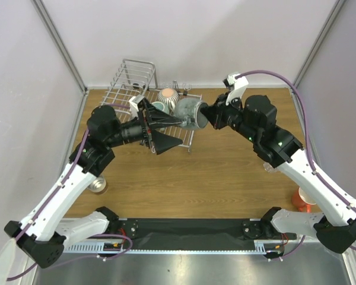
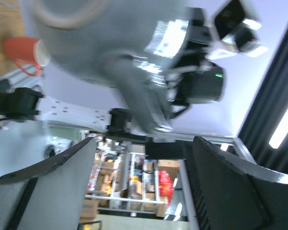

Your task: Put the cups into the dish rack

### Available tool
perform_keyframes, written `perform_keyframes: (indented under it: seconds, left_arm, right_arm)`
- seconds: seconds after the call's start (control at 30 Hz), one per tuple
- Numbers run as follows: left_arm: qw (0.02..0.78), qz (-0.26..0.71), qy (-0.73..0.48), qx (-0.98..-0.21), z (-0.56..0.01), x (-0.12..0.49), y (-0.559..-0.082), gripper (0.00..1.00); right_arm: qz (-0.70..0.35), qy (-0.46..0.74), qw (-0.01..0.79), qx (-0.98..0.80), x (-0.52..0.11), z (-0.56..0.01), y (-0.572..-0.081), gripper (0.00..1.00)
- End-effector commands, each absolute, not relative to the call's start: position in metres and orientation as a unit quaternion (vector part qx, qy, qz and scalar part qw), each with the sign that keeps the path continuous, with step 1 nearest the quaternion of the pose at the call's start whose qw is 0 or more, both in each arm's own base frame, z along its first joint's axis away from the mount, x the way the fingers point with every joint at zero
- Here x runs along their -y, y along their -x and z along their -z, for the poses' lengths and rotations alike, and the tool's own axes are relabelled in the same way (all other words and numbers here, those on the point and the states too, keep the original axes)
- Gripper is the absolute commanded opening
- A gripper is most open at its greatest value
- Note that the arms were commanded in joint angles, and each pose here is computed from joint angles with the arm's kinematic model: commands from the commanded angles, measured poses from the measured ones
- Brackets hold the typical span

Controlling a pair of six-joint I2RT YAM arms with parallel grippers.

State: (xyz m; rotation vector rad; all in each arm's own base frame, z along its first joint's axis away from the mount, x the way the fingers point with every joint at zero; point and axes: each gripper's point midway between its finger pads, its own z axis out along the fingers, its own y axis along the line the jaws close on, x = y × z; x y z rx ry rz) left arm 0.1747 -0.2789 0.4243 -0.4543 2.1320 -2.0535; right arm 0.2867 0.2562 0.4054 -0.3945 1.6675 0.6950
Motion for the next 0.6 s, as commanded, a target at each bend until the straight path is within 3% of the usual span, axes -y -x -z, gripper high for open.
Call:
perform_keyframes:
  seconds: [0.0,0.57]
  left_arm:
    - [0.076,0.724,0.161,-0.667,-0.458,0.271,-0.161,0.86]
    - [0.031,0.724,0.197,-0.661,-0.452,0.294,-0.146,0.77]
  right_arm:
    - [-0.345,0.15,0.673,-0.637,-0.248,-0.472,-0.27,0.0]
    - [-0.38,0.216,0.702,-0.562,-0.257,-0.497,-0.221,0.0]
